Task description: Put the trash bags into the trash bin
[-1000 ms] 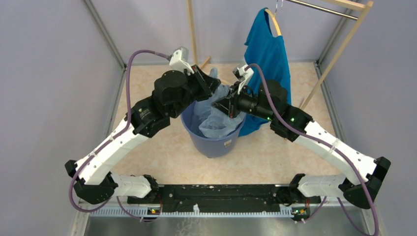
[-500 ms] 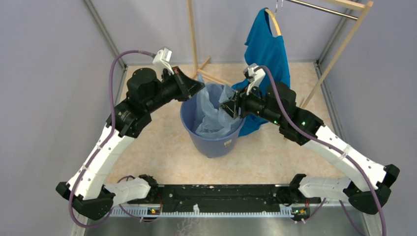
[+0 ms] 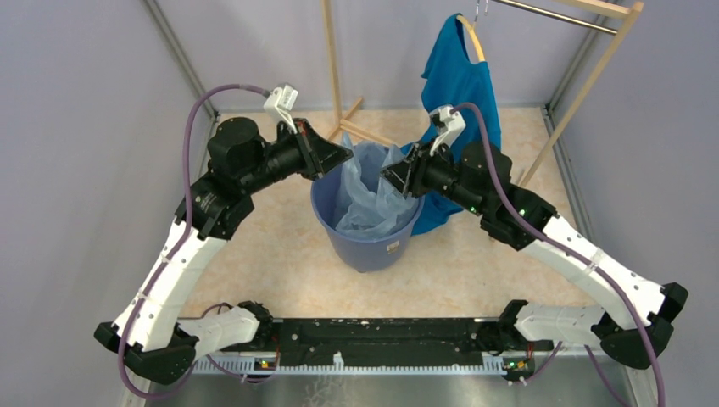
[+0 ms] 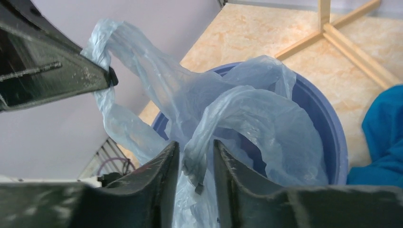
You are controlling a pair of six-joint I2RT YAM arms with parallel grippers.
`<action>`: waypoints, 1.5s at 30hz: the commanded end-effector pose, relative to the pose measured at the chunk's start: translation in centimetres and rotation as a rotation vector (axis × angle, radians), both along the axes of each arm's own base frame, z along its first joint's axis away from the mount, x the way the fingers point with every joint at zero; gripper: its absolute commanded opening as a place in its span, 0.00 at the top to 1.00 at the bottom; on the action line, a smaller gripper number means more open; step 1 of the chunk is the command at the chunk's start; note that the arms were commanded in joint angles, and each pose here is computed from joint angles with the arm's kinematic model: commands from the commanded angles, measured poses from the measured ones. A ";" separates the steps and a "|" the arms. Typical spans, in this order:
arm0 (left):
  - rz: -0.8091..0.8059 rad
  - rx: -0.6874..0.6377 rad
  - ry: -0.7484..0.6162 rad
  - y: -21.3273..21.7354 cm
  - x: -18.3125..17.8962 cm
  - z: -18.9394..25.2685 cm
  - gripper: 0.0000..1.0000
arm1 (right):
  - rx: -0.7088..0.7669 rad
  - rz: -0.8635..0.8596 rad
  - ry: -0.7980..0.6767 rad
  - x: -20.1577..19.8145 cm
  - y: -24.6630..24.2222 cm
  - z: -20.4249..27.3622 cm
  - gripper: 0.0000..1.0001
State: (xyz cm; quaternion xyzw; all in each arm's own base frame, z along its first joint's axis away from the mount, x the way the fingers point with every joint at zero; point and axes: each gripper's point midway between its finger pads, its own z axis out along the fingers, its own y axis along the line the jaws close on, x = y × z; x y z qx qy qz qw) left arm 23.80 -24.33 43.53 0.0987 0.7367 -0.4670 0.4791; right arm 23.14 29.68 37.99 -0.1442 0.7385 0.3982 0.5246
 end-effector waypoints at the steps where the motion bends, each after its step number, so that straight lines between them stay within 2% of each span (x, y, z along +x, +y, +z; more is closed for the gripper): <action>1: 0.052 0.054 -0.068 1.6 0.0 0.8 1.00 | 0.086 -0.089 -0.016 0.9 -1.0 2.1 0.77; 4: 0.065 0.114 -0.065 2.9 -0.4 0.0 1.00 | 0.085 -0.158 -0.024 0.5 -3.4 2.5 0.90; 7: 0.137 0.176 -0.032 4.8 0.0 -0.8 1.00 | 0.085 -0.234 -0.018 -0.1 -6.1 2.4 0.97; 12: 0.450 0.366 -0.035 11.4 1.4 -2.5 1.00 | 0.106 -0.298 -0.003 -2.0 -9.8 1.9 0.99; 16: 0.515 0.491 0.014 13.5 1.2 -5.2 1.00 | 0.055 -0.333 0.022 -3.1 -12.1 0.3 1.00; 21: 0.674 0.666 0.056 17.8 1.1 -7.9 1.00 | -0.020 -0.400 0.018 -3.6 -14.8 -1.6 1.00; 27: 0.644 0.673 0.100 17.5 0.4 -10.9 1.00 | -0.173 -0.423 0.010 -3.4 -15.9 -5.0 1.00; 32: 0.774 0.781 0.171 20.0 0.8 -13.1 1.00 | -0.309 -0.584 -0.009 -2.1 -19.1 -7.2 1.00; 37: 0.739 0.642 0.104 17.7 2.4 -8.9 1.00 | -0.313 -0.694 -0.109 -0.3 -20.0 -5.2 1.00; 40: 0.783 0.592 0.038 17.9 3.2 -6.0 0.99 | -0.395 -0.846 -0.150 1.0 -21.9 -3.9 1.00; 42: 0.817 0.615 0.024 18.4 3.7 -5.8 1.00 | -0.478 -0.931 -0.163 1.7 -23.0 -4.0 1.00; 45: 0.879 0.749 0.059 20.2 3.9 -8.2 1.00 | -0.524 -0.916 -0.109 2.8 -23.4 -5.1 1.00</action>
